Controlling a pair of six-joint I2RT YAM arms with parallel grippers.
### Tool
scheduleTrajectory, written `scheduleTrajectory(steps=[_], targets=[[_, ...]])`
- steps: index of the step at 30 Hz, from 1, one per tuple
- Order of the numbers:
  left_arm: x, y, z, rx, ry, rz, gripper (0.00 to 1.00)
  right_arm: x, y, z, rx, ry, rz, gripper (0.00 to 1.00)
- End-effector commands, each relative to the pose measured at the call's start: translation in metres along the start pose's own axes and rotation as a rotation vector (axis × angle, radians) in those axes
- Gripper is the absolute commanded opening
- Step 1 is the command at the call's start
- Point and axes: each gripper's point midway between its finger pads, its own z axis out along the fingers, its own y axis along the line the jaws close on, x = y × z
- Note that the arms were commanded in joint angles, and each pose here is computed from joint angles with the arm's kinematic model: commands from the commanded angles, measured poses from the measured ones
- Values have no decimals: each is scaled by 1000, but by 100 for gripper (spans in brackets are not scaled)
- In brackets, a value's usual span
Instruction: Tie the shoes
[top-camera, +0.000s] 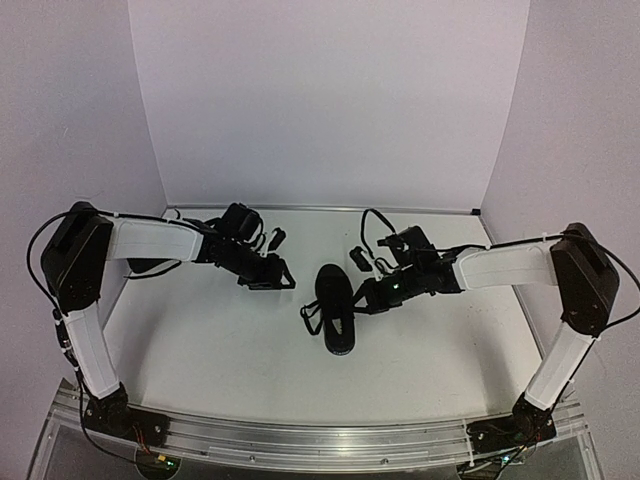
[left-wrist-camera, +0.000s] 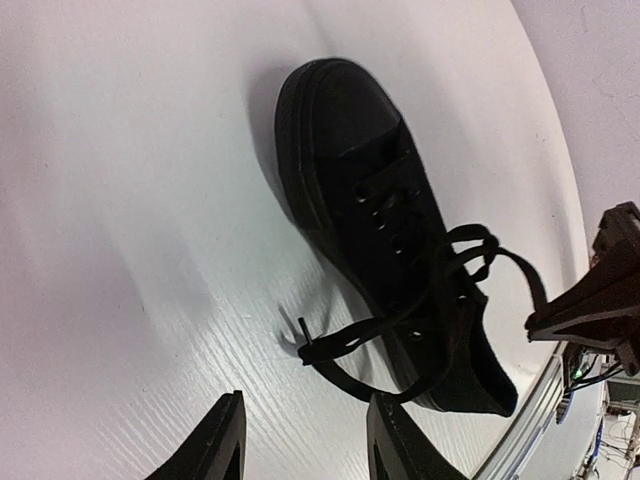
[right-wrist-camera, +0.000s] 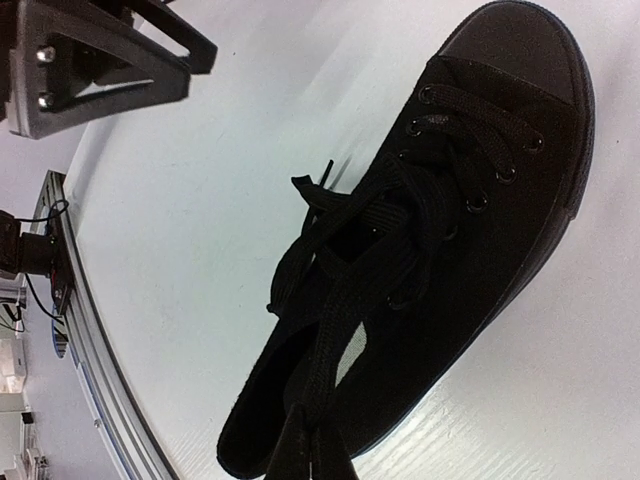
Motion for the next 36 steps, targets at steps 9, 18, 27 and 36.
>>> scheduleTrajectory(steps=[9,18,27,36], targets=[[12,5,53,140,27,-171,35,-2,1,-6,6,-14,-11,0],[9,5,70,190,28,-218,35,-1,0,-5,6,-10,-11,0],[16,-2,76,221,53,-217,30,0,-2,-3,9,-5,-9,0],[21,-5,79,223,66,-210,20,0,-2,-2,9,-3,-6,0]])
